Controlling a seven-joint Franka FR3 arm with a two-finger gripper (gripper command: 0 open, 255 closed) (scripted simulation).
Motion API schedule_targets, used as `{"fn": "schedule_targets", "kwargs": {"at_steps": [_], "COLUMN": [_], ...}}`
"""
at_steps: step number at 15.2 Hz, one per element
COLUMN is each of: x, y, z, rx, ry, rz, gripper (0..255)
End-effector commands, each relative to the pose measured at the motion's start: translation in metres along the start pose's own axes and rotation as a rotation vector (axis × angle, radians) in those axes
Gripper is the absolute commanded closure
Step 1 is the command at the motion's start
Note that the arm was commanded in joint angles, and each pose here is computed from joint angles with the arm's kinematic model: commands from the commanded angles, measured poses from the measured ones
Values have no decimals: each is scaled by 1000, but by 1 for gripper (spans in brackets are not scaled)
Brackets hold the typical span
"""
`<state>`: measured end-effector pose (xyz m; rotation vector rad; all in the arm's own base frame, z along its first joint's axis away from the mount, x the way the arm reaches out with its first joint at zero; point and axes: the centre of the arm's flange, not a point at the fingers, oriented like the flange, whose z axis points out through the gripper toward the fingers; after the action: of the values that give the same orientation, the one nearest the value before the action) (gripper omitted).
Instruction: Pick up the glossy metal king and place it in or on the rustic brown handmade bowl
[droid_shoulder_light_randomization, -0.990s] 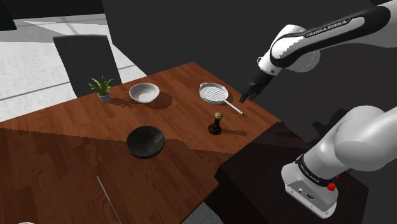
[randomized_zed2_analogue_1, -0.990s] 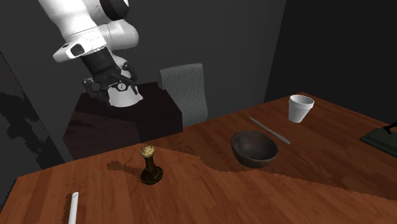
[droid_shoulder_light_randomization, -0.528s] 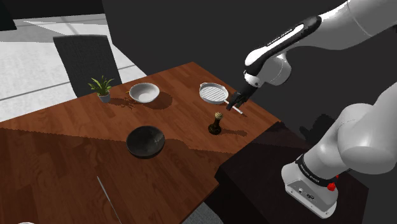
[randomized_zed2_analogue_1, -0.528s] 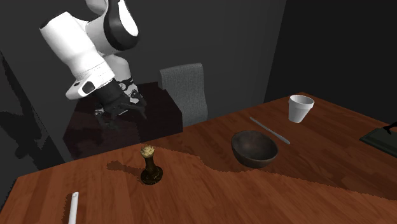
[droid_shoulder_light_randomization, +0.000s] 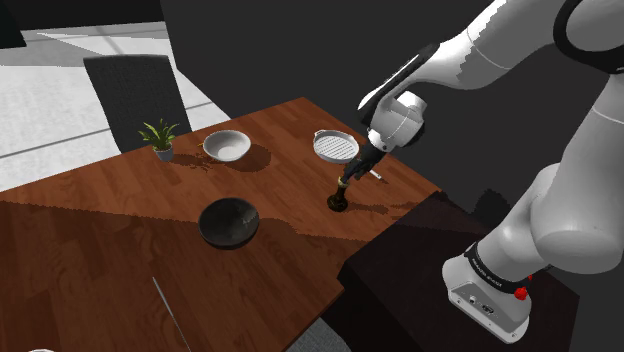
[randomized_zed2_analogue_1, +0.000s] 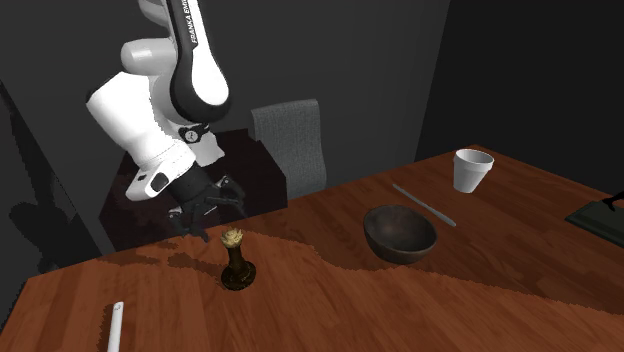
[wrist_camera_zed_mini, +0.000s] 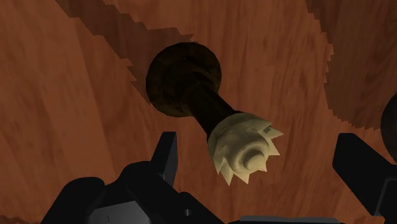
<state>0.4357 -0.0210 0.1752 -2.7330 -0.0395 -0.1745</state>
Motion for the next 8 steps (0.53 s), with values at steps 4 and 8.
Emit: {"fn": "schedule_targets", "kwargs": {"at_steps": [4,8], "x": [0,0], "y": [1,1], "z": [30,30], "rx": [1,1], "ry": [1,1], "rz": [0,0], "gripper": [0,0]}}
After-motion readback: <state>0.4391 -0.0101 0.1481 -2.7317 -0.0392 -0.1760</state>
